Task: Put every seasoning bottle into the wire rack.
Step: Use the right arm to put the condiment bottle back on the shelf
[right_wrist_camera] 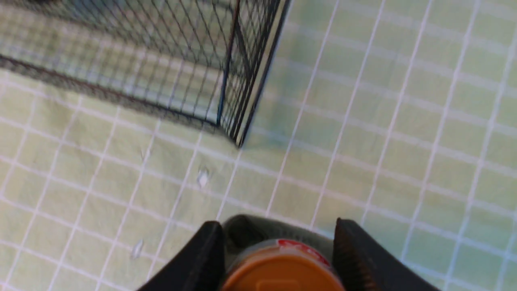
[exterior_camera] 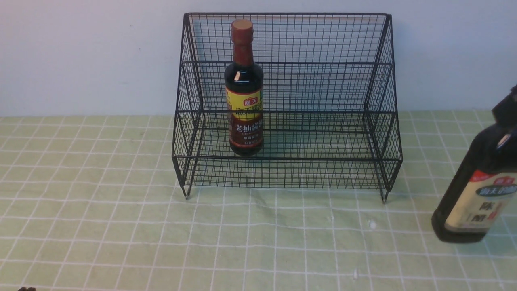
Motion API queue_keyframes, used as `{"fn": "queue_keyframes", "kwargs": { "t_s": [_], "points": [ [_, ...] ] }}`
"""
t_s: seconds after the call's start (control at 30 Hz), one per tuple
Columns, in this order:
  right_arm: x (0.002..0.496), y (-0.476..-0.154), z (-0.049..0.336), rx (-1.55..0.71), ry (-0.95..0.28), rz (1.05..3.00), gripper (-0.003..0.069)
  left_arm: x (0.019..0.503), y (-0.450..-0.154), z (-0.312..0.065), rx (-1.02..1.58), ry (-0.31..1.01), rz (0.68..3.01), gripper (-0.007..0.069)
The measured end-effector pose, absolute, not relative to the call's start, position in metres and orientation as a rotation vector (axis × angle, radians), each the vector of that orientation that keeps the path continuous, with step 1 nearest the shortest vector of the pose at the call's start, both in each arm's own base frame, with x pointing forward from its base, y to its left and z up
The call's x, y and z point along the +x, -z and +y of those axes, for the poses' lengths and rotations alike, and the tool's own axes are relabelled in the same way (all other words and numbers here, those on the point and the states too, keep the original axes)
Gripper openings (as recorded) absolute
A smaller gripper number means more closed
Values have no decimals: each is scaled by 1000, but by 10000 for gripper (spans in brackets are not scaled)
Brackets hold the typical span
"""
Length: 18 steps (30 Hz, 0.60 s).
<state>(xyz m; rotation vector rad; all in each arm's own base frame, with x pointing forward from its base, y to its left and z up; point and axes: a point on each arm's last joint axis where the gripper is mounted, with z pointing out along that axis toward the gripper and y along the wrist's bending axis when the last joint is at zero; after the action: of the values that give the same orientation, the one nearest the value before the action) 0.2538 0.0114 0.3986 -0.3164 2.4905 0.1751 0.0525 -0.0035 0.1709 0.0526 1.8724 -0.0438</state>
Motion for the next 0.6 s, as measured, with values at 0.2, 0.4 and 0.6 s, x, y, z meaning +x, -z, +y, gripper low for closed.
{"fn": "queue_keyframes", "kwargs": {
  "t_s": [0.2, 0.4, 0.6],
  "points": [
    [235, -456, 15, -331, -174, 2312, 325, 52, -171, -4, 53, 44, 1873, 3],
    [239, -483, 25, -330, -313, 2187, 325, 52, -171, -4, 53, 44, 1873, 3],
    [270, -483, 48, -395, -400, 2130, 325, 52, -171, -4, 53, 44, 1873, 3]
  ]
}}
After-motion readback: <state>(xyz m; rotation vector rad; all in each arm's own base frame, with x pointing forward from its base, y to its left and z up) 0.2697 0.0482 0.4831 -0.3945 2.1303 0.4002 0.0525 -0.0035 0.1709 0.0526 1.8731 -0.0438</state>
